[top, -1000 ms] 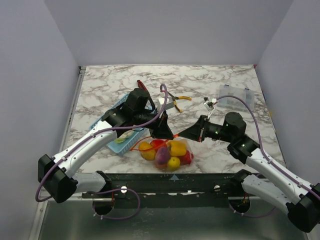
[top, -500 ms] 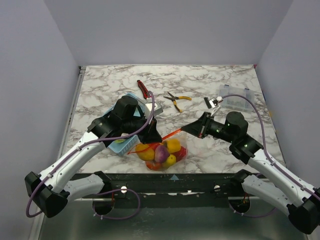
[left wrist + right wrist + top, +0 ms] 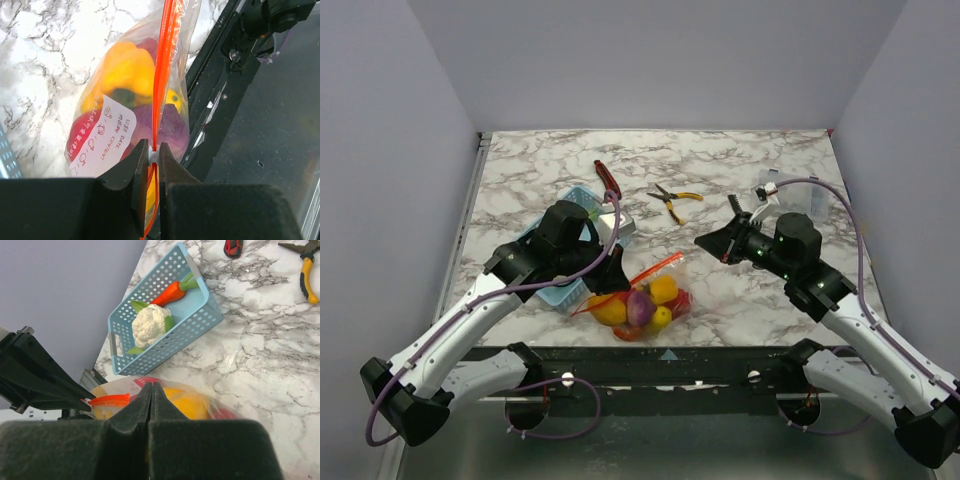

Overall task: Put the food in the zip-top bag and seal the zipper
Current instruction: Zip the zipper food storage bag at the center of the board.

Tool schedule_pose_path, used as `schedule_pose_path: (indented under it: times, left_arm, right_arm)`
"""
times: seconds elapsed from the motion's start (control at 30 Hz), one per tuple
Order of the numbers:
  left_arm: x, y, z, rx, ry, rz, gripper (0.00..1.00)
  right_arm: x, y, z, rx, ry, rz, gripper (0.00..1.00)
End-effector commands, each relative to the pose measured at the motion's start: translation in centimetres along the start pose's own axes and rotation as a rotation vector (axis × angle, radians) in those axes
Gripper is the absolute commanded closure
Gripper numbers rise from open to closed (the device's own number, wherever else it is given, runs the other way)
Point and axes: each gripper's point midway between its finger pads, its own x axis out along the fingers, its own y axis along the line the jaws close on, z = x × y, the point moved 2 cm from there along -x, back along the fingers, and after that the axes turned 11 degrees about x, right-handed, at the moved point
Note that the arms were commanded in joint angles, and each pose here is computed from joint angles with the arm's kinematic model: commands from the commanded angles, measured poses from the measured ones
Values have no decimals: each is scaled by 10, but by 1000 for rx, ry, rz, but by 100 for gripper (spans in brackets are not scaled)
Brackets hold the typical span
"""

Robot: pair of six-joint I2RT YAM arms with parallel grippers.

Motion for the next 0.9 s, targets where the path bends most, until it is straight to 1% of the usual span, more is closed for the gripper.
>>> schedule_pose_path:
  times: [0.0,0.07,0.1,0.2,0.23,0.3,0.37,0.4,0.5,0.57,0.73,0.8,0.87]
  left_arm:
    - [-8,4,9,-52,-51,71,100]
    - [-9,3,29,-84,-119,79,100]
    - [-8,4,39,-89,-157,92,100]
    - [-7,9,67,-69,-244,159,100]
    - [-6,13,76,-68,-262,189,100]
    - [-4,22,89,-76,-269,246,100]
    - [-1,31,101,-75,-274,297,100]
    - [1,35,105,-78,-270,318,100]
    - [9,40,117,-50,-246,348,100]
    - [18,44,120,-37,-217,372,100]
    - [35,55,121,-30,-158,449,100]
    - [44,54,121,-28,-153,449,100]
    - [51,53,120,-24,-145,453,100]
  right_arm:
    - [-4,6,15,-62,2,-68,100]
    - [-5,6,21,-39,18,-138,100]
    - [-5,7,24,-13,23,-168,98]
    - [-1,1,21,71,80,-276,81]
    - [0,2,22,97,80,-299,78]
    - [2,5,27,145,41,-326,71]
    - [1,4,37,216,-42,-381,62]
    - [1,2,43,255,-87,-429,53]
    - [12,3,43,228,-87,-501,49]
    - [20,6,44,197,-94,-542,48]
    - [34,-1,54,149,-166,-650,47]
    - [34,-11,58,152,-208,-708,47]
    - [31,-15,61,154,-241,-728,47]
